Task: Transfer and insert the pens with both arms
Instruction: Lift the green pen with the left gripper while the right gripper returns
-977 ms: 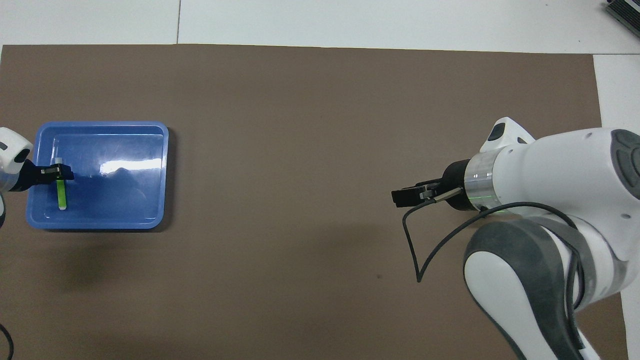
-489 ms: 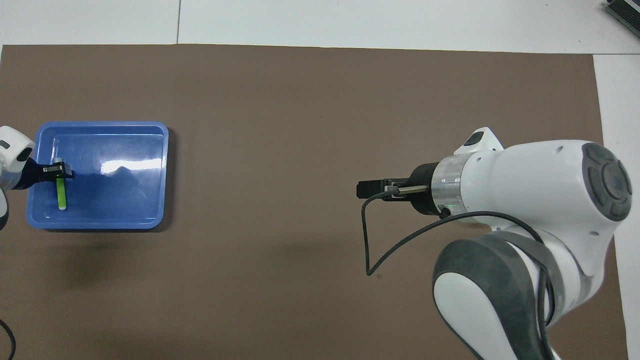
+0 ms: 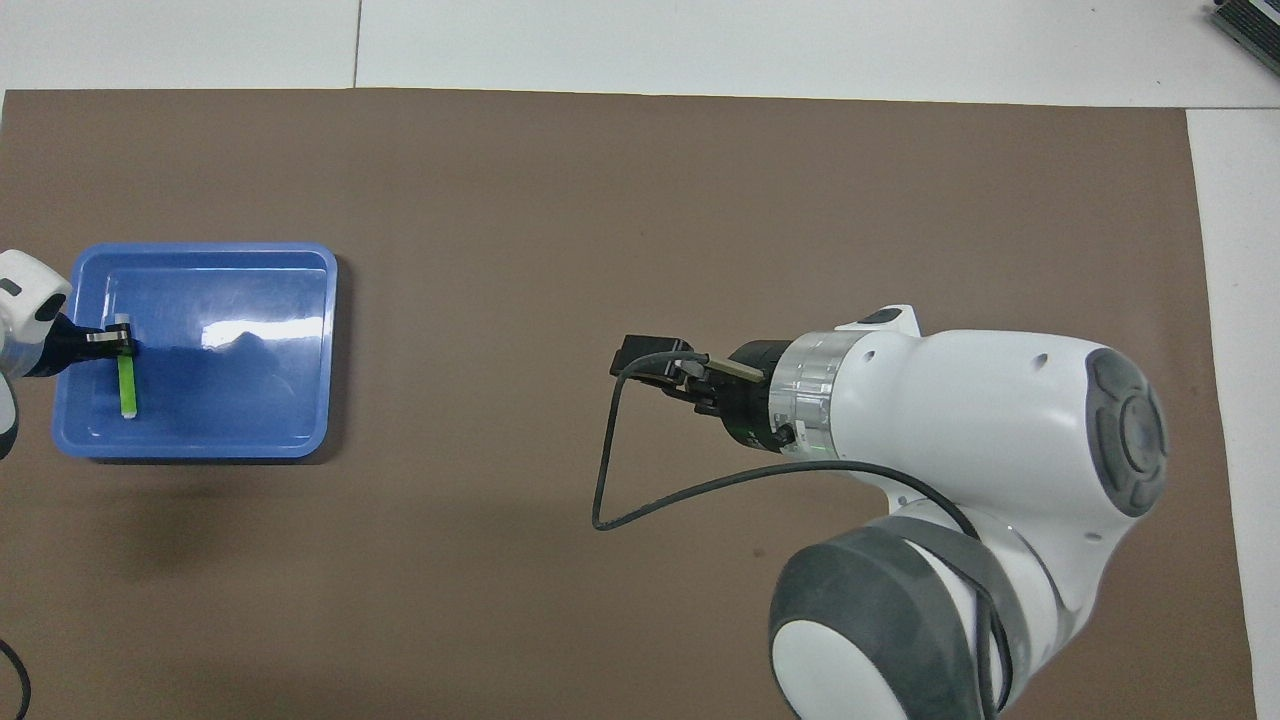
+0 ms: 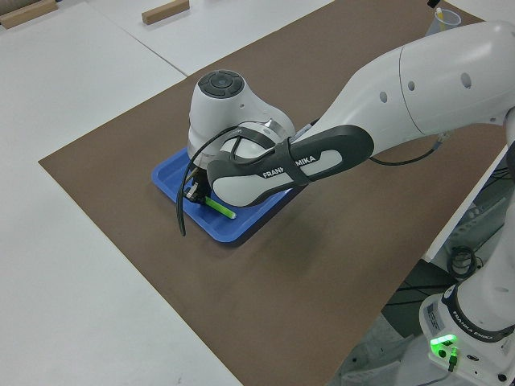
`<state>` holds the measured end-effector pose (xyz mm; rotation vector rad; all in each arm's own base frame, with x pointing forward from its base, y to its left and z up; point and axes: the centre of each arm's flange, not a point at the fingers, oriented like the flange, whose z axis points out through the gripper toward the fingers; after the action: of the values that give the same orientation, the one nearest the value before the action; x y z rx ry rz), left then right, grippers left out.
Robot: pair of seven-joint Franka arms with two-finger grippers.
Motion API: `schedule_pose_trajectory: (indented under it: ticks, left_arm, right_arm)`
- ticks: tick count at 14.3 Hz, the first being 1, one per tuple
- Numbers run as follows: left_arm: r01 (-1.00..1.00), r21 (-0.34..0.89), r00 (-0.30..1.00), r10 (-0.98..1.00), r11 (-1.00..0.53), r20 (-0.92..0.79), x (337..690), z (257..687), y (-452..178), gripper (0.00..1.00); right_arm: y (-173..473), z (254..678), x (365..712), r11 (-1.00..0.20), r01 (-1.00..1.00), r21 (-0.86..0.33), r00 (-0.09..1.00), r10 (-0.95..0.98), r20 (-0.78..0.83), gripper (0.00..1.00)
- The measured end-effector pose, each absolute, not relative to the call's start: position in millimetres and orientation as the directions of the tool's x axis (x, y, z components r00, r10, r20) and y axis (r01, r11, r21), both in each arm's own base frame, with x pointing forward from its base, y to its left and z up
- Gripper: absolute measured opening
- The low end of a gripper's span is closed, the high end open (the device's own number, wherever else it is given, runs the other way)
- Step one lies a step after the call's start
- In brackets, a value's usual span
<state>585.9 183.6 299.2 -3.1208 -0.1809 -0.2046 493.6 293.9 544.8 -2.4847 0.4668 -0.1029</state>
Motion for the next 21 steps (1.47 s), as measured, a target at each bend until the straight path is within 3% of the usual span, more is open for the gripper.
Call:
schedule_pose_trajectory:
  ticks: [10, 21]
  left_arm:
    - [0.141, 0.006, 0.987, 0.141, -0.99, 0.083, 587.4, 303.8, 184.7, 0.17]
    - [0.34, 0.032, 0.94, 0.34, -0.94, -0.015, 590.6, 364.7, 171.1, 0.17]
  right_arm:
    - [325.0, 551.2, 488.3, -0.614, -0.439, -0.656, 0.859, -0.501, -0.106, 1.0]
    - [331.2, 547.1, 488.6, -0.603, -0.443, -0.663, 0.854, -0.51, -0.107, 1.0]
